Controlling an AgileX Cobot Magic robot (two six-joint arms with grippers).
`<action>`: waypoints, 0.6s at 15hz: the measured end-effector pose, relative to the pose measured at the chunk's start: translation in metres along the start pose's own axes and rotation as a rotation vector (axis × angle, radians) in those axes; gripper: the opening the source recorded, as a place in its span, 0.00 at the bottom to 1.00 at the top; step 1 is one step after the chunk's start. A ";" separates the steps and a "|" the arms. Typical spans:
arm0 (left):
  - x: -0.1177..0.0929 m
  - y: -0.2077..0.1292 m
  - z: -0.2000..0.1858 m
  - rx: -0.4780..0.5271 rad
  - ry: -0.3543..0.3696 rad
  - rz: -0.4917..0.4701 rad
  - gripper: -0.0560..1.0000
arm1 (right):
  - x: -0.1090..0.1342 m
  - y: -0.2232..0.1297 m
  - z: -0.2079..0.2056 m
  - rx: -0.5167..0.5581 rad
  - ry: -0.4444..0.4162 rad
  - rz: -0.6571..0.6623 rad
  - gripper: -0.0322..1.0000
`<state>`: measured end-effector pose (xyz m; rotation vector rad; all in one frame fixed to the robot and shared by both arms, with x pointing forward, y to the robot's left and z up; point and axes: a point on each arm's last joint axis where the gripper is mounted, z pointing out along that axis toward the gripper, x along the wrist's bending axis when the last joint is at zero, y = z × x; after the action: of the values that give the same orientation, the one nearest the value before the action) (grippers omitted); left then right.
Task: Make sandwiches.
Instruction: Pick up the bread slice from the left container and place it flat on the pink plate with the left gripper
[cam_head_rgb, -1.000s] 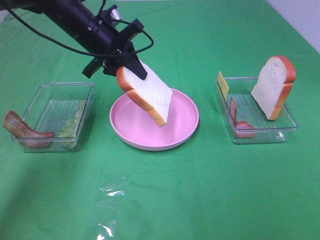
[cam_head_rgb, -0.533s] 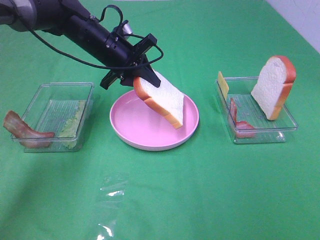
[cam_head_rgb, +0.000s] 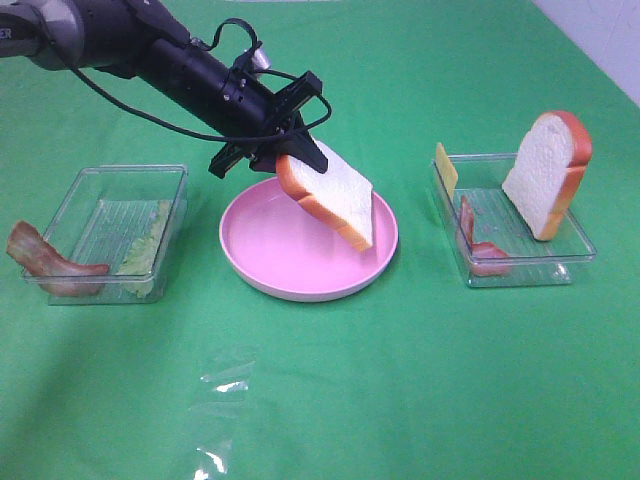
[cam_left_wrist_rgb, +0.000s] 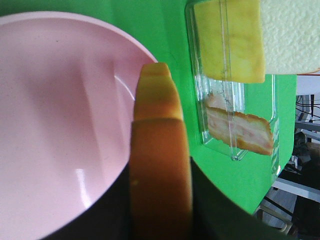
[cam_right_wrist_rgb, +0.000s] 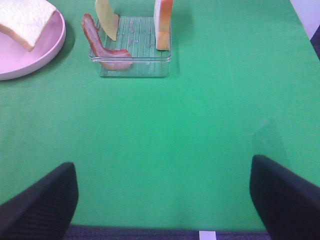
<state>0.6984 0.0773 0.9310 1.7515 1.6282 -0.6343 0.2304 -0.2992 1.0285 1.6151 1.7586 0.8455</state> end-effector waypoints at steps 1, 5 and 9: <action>0.000 0.000 0.000 0.000 0.000 0.000 0.24 | 0.000 0.000 0.000 0.000 0.000 0.000 0.90; 0.005 -0.001 0.002 0.011 0.037 0.004 0.24 | 0.000 0.000 0.000 0.000 0.000 0.000 0.90; 0.013 -0.002 0.008 0.027 0.050 -0.025 0.24 | 0.000 0.000 0.000 0.000 0.000 0.000 0.90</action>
<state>0.6984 0.0798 0.9161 1.7819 1.6847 -0.6316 0.2304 -0.2992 1.0285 1.6151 1.7586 0.8455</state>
